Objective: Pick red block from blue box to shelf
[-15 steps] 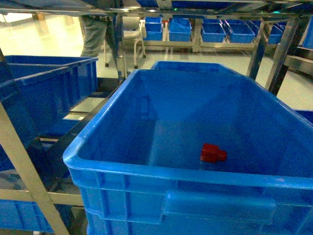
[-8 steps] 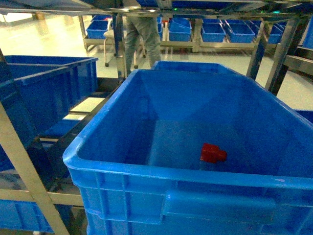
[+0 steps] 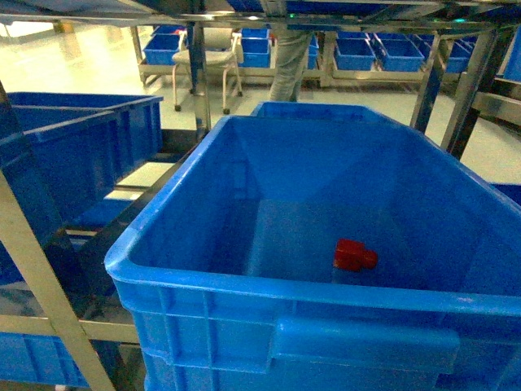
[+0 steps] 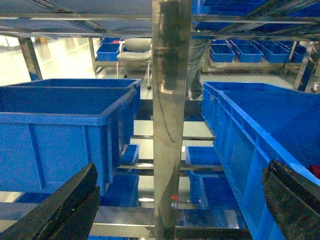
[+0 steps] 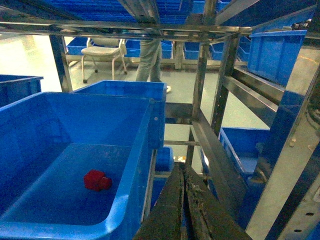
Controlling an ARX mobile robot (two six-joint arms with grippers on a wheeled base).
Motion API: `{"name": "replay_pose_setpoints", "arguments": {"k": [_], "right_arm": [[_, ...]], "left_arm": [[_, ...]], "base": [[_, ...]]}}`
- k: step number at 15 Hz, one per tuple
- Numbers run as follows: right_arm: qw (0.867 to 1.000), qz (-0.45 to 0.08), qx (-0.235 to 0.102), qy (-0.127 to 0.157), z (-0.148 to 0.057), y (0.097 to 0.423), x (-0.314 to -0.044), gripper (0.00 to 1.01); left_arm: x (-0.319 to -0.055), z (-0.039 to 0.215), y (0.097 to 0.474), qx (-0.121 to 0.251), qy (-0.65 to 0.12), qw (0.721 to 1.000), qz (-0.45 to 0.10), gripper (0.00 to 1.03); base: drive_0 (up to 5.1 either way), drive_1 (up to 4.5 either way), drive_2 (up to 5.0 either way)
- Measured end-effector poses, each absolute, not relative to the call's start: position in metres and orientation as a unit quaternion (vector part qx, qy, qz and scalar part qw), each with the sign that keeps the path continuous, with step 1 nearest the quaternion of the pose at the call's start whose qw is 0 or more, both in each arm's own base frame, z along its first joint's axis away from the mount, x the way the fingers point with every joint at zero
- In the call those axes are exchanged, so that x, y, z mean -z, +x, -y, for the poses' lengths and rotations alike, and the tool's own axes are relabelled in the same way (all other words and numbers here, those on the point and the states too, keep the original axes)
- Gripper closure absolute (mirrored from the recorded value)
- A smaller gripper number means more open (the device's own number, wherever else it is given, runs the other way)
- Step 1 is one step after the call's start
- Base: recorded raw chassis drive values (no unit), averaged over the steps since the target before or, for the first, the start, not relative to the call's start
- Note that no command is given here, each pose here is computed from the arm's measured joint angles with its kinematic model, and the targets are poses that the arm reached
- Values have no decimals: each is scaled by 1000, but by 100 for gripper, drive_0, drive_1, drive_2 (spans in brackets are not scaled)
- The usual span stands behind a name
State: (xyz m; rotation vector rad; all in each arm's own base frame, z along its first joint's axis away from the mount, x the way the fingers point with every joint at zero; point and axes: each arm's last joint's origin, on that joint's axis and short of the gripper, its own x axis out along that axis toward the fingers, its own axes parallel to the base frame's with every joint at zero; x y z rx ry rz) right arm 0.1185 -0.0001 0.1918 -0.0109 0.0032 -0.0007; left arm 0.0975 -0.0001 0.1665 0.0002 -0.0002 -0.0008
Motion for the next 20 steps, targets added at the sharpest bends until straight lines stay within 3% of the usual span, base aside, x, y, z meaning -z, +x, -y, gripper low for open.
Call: {"name": "replay_pose_setpoints", "arguments": {"k": [9,10,14,17,19,20], "right_arm": [[1000,8,0,-4,0,108,-173,100],[1000,-16,0,-4,0,103,-166,100],[1000,5,1,-4,0,97,-169,98],[1000,4,1,-4,0,97,-168,60],[1000,4,1,-4,0,97,-168,10],[1000,4,1,-4,0,97,-168,4]], "left_arm": [[-167,0,97,1,0,1000,0,5],[-167,0,97,1,0,1000,0,5],[-167,0,97,0,0,1000,0,5],[-167,0,97,1,0,1000,0,5],[-167,0,97,1,0,1000,0,5],[-167,0,97,1,0,1000,0,5]], "base": [[0,0,0],[0,0,0],[0,0,0],[0,0,0],[0,0,0],[0,0,0]]}}
